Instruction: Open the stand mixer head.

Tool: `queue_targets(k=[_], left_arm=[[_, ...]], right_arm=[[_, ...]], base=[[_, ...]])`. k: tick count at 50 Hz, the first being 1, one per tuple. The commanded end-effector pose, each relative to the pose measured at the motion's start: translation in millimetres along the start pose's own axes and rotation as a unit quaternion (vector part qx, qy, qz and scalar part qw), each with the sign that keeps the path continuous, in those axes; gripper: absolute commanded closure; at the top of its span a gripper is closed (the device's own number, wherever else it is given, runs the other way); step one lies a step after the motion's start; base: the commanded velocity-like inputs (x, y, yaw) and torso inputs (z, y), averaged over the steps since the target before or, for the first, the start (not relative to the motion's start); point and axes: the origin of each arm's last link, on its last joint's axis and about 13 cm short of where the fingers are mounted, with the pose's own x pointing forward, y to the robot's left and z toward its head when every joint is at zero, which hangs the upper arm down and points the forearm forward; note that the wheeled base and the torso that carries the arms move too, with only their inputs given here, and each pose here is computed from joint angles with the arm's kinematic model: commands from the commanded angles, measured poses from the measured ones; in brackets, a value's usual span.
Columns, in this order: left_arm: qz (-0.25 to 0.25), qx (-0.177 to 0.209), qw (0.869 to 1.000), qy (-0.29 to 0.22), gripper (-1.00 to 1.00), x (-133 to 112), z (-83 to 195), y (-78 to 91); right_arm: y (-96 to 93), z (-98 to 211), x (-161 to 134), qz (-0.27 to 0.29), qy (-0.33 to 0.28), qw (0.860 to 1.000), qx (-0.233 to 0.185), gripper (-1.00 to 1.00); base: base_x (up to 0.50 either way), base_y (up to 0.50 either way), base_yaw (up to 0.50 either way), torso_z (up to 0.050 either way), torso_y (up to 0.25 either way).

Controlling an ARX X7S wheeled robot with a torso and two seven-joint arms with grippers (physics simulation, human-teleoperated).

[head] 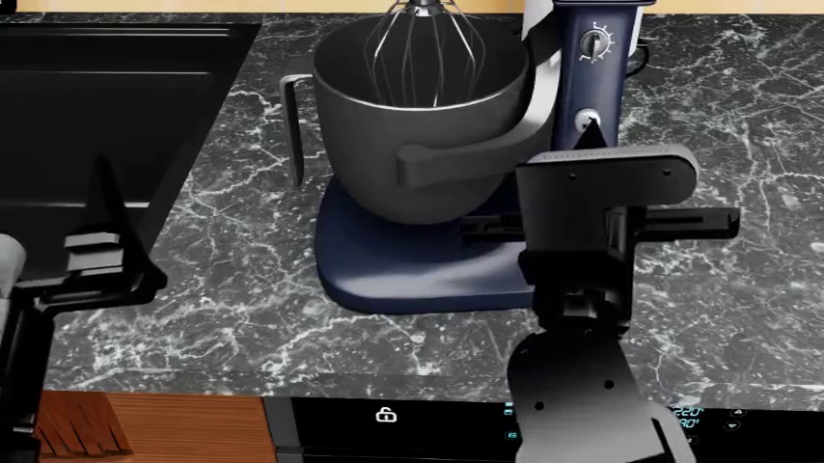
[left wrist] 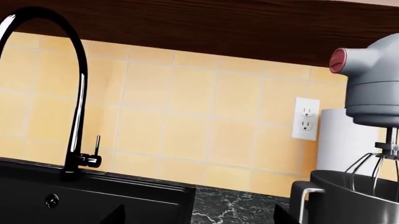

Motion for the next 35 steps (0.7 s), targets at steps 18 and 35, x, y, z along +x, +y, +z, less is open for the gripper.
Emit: queue_targets(k=[18,35], left_arm=[[0.004,0.001,1.000,-0.014,-1.00,6.7,-7.4,-1.0],[0.006,0.001,1.000,-0.015,-1.00,8.3,-9.6,1.1]], right_arm=[[2.9,0.7,6.3,0.011,-0.003,1.000,-0.002,1.00],[4.6,-3.1,8.4,0.007,0.001,1.000,-0.004,1.00]], base=[[0.00,0.00,0.00,0.000,0.000],[0.00,0.00,0.00,0.000,0.000]])
